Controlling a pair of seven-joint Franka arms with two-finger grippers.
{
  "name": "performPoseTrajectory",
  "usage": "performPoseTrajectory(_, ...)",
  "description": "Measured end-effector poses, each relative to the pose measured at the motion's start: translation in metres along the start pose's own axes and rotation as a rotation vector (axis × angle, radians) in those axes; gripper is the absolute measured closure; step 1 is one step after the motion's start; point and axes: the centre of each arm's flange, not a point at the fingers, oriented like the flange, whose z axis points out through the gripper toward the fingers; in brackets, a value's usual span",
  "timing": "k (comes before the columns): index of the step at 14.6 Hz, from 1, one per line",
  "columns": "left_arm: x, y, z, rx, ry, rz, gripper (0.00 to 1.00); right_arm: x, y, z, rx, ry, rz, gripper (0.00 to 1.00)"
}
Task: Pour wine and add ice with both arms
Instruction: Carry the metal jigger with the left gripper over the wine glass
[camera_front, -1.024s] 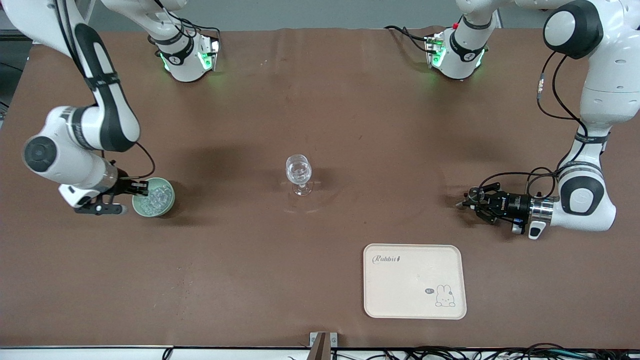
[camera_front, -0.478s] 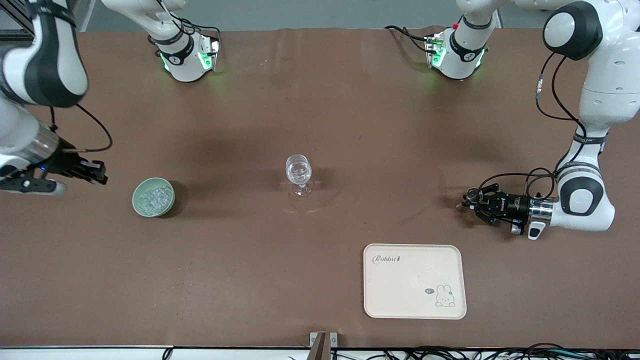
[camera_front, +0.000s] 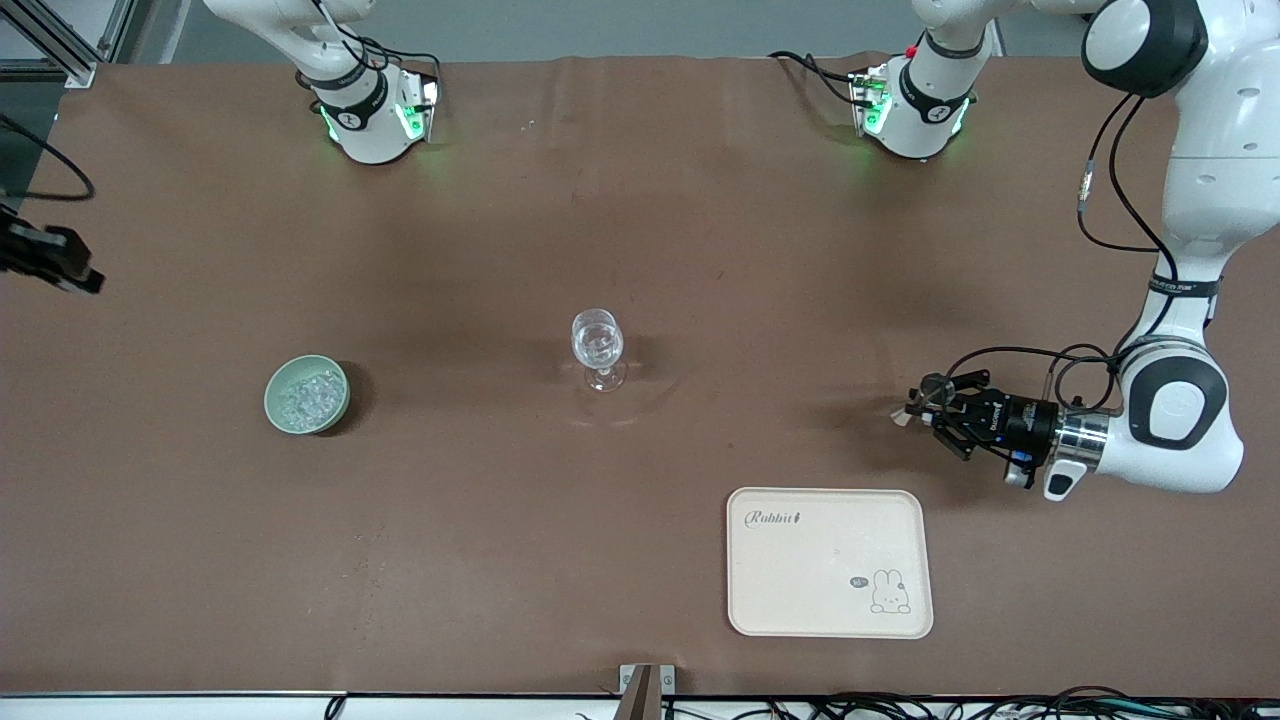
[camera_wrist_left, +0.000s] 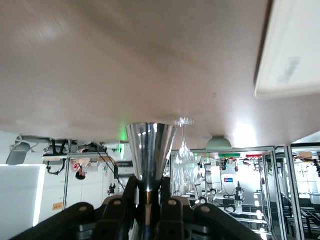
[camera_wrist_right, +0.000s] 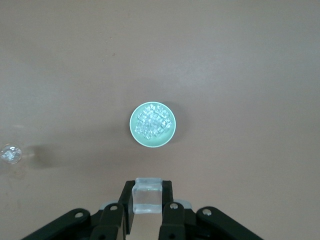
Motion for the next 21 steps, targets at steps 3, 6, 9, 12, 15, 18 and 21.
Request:
performPoseTrajectory(3, -0.046, 0.030, 0.030, -0.010, 0.004, -0.004, 0.78, -0.005, -0.001, -0.015, 0.000, -0.006, -0.002, 0.75)
performPoseTrajectory(6, -0.079, 0.055, 0.057, -0.060, 0.013, -0.005, 0.78, -0.004, -0.003, -0.010, -0.001, -0.023, -0.005, 0.75)
performPoseTrajectory(9, -0.120, 0.075, 0.085, -0.094, 0.004, -0.027, 0.78, -0.002, -0.003, -0.007, -0.001, -0.029, -0.005, 0.75)
performPoseTrajectory(12, -0.154, 0.088, 0.112, -0.104, 0.019, -0.074, 0.78, -0.002, -0.003, -0.007, -0.001, -0.028, -0.005, 0.75)
performPoseTrajectory(15, -0.185, 0.097, 0.156, -0.117, 0.066, -0.112, 0.78, -0.002, -0.003, -0.007, -0.001, -0.028, -0.006, 0.75)
performPoseTrajectory(18, -0.206, 0.097, 0.193, -0.125, 0.107, -0.137, 0.78, -0.002, -0.003, -0.007, -0.001, -0.028, -0.006, 0.75)
performPoseTrajectory(21, -0.221, 0.087, 0.218, -0.118, 0.147, -0.143, 0.78, -0.002, -0.003, -0.007, -0.001, -0.028, -0.006, 0.75)
